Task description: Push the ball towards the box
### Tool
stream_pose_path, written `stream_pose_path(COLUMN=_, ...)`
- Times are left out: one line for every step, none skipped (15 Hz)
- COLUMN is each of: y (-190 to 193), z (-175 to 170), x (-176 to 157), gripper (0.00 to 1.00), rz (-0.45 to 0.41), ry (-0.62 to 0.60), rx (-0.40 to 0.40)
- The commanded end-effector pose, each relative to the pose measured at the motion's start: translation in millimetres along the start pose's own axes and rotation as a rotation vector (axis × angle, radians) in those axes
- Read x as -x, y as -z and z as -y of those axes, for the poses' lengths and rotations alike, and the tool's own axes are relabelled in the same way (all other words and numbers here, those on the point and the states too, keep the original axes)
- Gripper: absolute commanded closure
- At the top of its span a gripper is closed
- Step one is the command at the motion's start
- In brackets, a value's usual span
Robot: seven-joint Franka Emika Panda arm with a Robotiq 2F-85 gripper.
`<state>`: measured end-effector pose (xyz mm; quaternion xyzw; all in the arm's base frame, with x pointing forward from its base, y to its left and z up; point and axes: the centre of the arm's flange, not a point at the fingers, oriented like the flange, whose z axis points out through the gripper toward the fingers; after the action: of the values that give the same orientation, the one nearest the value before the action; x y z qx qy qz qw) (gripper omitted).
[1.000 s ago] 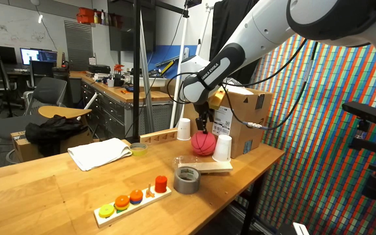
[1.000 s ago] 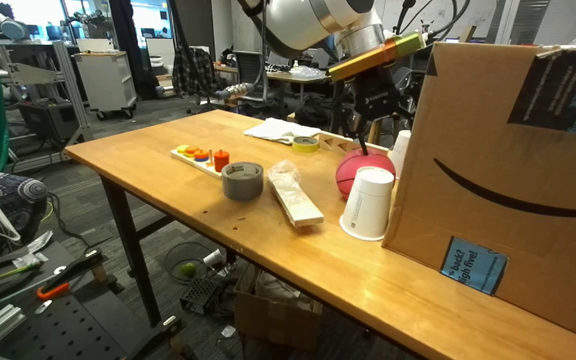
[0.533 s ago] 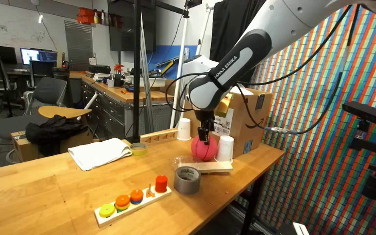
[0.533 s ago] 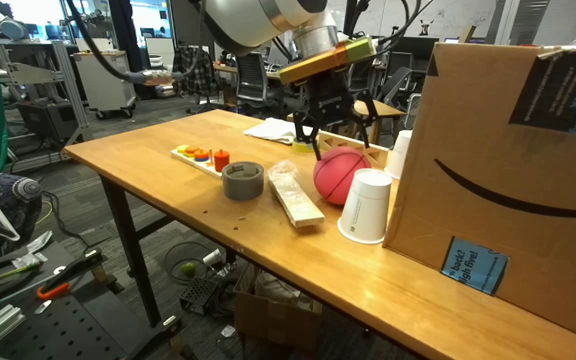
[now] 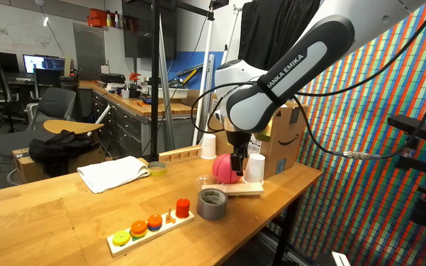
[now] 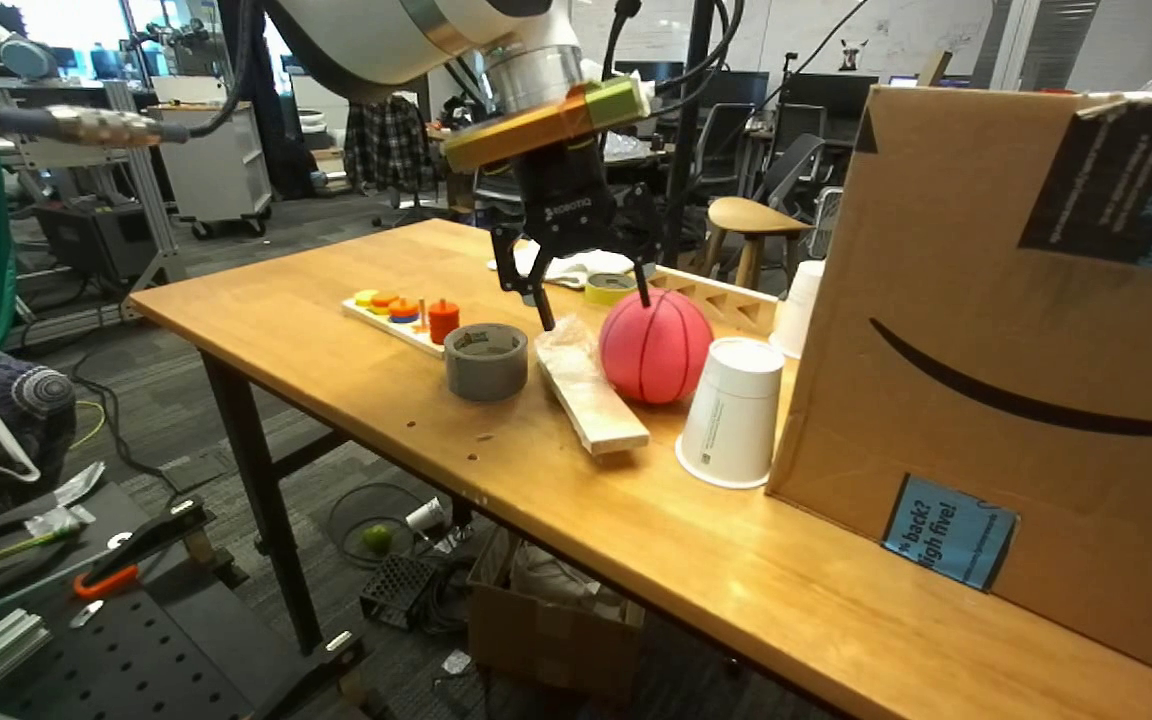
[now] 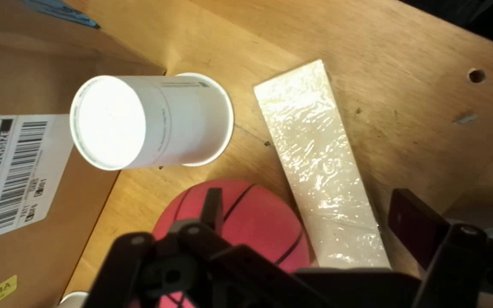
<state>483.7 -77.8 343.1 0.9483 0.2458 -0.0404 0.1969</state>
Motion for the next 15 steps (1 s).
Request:
stream_pose_path(y=14.5, z=22.1, x=20.5, gripper=0.00, rz=-0.103, ry=-0.009, rx=-0.021)
stream_pose_path(y=17.9, z=26.0, x=19.5, gripper=0.00, rz=-0.126, ry=-0.012, rx=-0.020)
stream_pose_path(y=22.7, z=28.8, x=16.8, gripper=0.00, rz=-0.154, ry=-0.011, rx=-0.022)
stream_pose_path(y=26.2, z=31.8, x=13.6, gripper=0.00, rz=-0.174, ry=-0.010, rx=-0.021)
stream_pose_path(y=29.2, z=35.4, x=7.7, gripper=0.00, rz=-0.189, ry=-0.003, rx=-0.012)
stream_pose_path(y=32.2, z=38.2, x=1.4, gripper=0.00, rz=-0.203, ry=0.010, rx=-0.010)
stream_pose_path(y=34.3, z=40.5, x=-7.5, gripper=0.00, rz=-0.213, ry=0.019, rx=-0.015)
stream_pose_path(y=36.2, z=43.6, x=-15.1, gripper=0.00, rz=-0.222, ry=0.028, rx=-0.021)
stream_pose_path(y=36.7, z=47.3, x=-24.1, gripper=0.00, rz=-0.226, ry=0.038, rx=-0.031)
stream_pose_path(y=36.2, z=50.8, x=-30.9, gripper=0.00, rz=-0.228, ry=0.048, rx=-0.042)
stream_pose_path(y=30.2, z=54.3, x=-40.2, gripper=0.00, rz=-0.213, ry=0.058, rx=-0.055)
stream_pose_path(y=27.6, z=57.3, x=-44.2, gripper=0.00, rz=-0.207, ry=0.065, rx=-0.065)
stream_pose_path(y=18.4, z=56.9, x=-50.6, gripper=0.00, rz=-0.184, ry=0.070, rx=-0.079)
stream_pose_path(y=13.0, z=57.2, x=-54.6, gripper=0.00, rz=-0.173, ry=0.072, rx=-0.087)
stream_pose_path(y=4.1, z=53.7, x=-58.8, gripper=0.00, rz=-0.152, ry=0.069, rx=-0.095)
